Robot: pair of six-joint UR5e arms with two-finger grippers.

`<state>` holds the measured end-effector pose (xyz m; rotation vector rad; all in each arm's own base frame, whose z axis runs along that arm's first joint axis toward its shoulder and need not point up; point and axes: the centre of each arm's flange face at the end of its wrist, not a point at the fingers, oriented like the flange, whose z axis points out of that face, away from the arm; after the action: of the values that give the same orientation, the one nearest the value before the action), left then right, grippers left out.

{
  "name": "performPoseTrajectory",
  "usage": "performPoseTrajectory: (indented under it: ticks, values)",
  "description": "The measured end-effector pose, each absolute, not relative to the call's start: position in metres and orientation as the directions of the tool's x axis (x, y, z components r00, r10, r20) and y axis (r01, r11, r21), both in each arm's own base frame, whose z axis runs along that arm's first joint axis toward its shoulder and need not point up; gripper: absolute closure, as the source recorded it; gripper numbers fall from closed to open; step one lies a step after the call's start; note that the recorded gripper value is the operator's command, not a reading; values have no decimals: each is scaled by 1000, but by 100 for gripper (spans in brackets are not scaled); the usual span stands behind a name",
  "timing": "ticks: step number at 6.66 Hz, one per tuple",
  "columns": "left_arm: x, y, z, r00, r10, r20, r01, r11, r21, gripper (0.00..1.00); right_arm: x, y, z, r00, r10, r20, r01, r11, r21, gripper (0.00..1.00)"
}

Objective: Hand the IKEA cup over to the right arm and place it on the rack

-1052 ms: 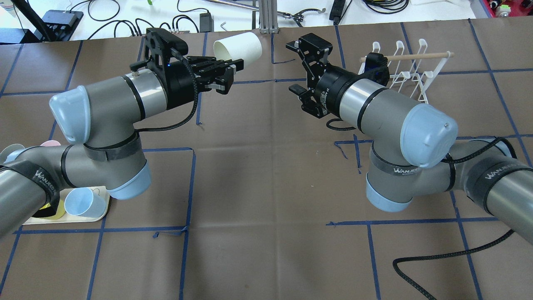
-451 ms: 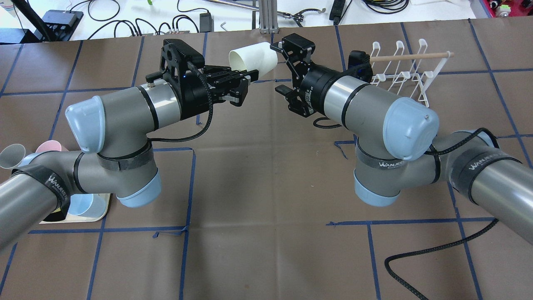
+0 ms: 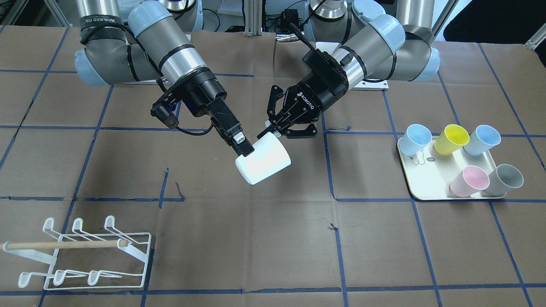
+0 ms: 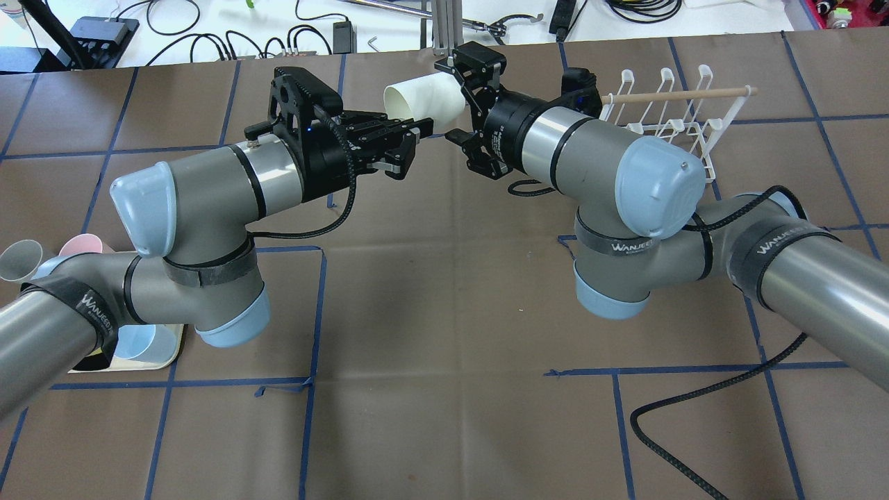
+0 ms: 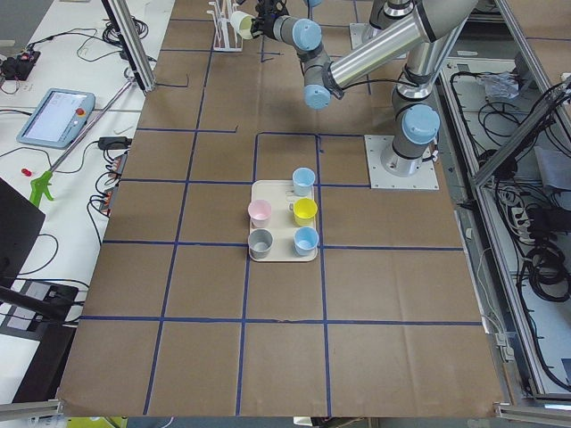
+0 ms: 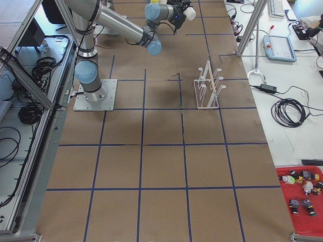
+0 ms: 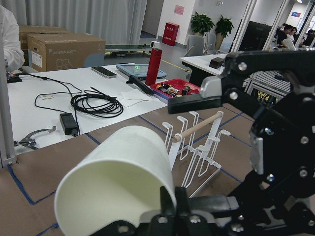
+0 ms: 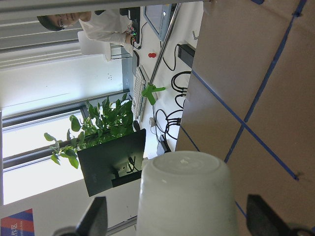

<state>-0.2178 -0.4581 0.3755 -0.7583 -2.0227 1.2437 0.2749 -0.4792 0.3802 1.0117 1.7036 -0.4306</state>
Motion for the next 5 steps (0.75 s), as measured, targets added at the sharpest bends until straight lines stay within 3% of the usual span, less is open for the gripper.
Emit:
performPoseTrajectory:
  ticks: [3, 5]
  values:
    - [-219, -453, 375, -619, 752, 225, 140, 387, -911, 100, 284, -493, 368, -92, 425, -901, 789, 583, 194, 2]
    - [-219, -453, 375, -619, 752, 224, 139, 386, -912, 100, 285, -494, 367, -94, 427, -900, 788, 584, 194, 31]
